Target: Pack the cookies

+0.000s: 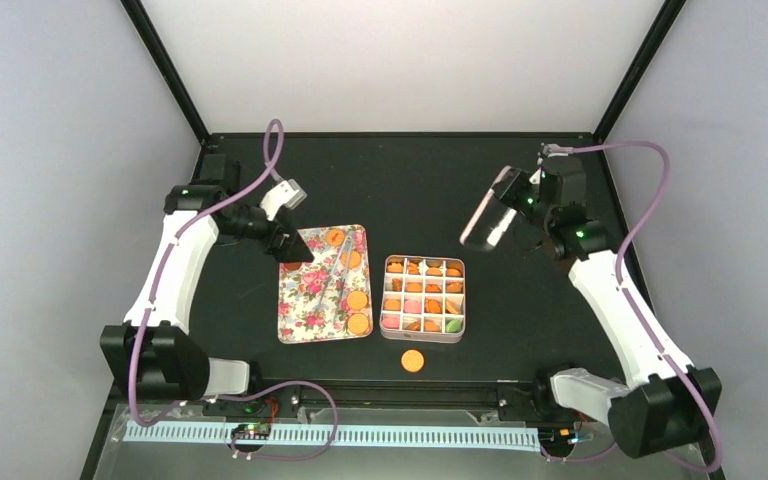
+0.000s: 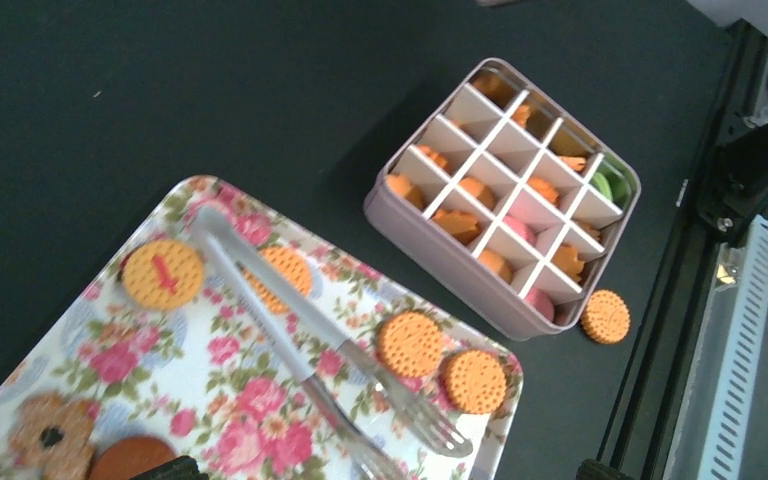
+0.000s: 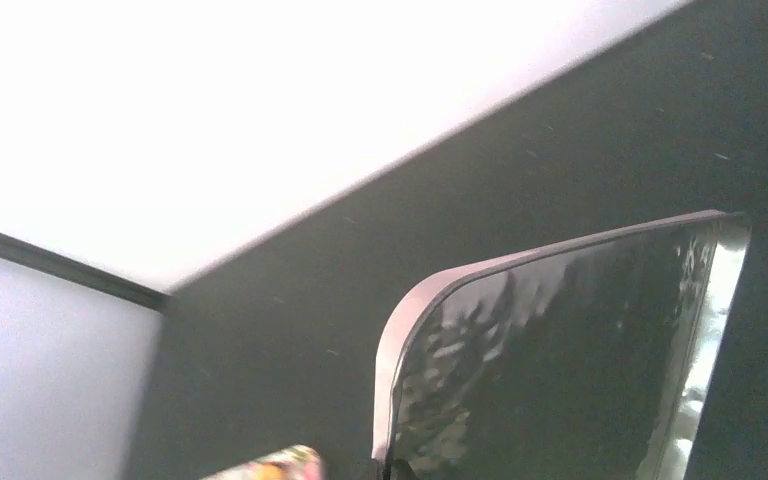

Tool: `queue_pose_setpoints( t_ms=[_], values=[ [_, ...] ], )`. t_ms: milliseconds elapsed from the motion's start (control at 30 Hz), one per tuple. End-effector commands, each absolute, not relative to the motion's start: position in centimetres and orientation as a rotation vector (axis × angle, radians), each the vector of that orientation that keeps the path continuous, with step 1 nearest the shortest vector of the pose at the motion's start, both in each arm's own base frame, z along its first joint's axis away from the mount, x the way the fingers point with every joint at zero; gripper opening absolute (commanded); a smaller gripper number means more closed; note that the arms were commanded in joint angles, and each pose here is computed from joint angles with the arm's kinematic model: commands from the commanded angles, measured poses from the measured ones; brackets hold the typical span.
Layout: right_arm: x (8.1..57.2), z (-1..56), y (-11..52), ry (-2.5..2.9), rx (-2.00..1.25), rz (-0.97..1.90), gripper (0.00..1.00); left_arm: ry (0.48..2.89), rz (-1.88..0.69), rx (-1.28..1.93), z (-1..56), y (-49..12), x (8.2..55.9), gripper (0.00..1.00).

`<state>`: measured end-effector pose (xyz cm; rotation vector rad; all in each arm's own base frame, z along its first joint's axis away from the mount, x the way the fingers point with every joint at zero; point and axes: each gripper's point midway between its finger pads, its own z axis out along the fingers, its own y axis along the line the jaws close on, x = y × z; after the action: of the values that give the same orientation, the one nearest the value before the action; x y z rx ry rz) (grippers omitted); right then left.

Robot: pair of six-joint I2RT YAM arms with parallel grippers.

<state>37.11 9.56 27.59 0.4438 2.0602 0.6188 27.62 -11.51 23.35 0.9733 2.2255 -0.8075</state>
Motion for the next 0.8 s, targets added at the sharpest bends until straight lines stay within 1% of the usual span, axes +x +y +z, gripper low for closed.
queue_pose_setpoints(
  t_ms=[0, 133, 200, 367, 500, 667, 767],
  values=[
    [36.3, 35.4, 11.0, 1.777, 0.553, 0.815, 0.01, 2.118, -0.786, 1.029, 26.4, -14.2, 27.8, 0.99],
    [35.8, 39.0, 12.8, 1.678, 0.615, 0.911, 0.01, 2.045, -0.775, 1.119, 28.0, -16.6, 27.0, 0.99],
    [35.8, 40.0, 13.8, 1.652, 0.645, 0.973, 0.01, 1.973, -0.738, 1.148, 29.4, -17.7, 26.6, 0.99],
    [36.0, 40.7, 16.7, 1.627, 0.709, 1.133, 0.01, 1.864, -0.658, 1.203, 31.4, -21.7, 26.8, 0.99],
    [35.8, 41.6, 18.8, 1.625, 0.702, 1.179, 0.01, 1.838, -0.646, 1.207, 32.6, -24.8, 27.5, 0.99],
    [35.5, 42.3, 21.4, 1.641, 0.664, 1.204, 0.01, 1.81, -0.641, 1.154, 34.9, -26.9, 28.4, 0.99],
    [35.2, 42.4, 22.9, 1.653, 0.643, 1.226, 0.01, 1.811, -0.629, 1.115, 35.8, -27.5, 28.9, 0.95]
  ],
)
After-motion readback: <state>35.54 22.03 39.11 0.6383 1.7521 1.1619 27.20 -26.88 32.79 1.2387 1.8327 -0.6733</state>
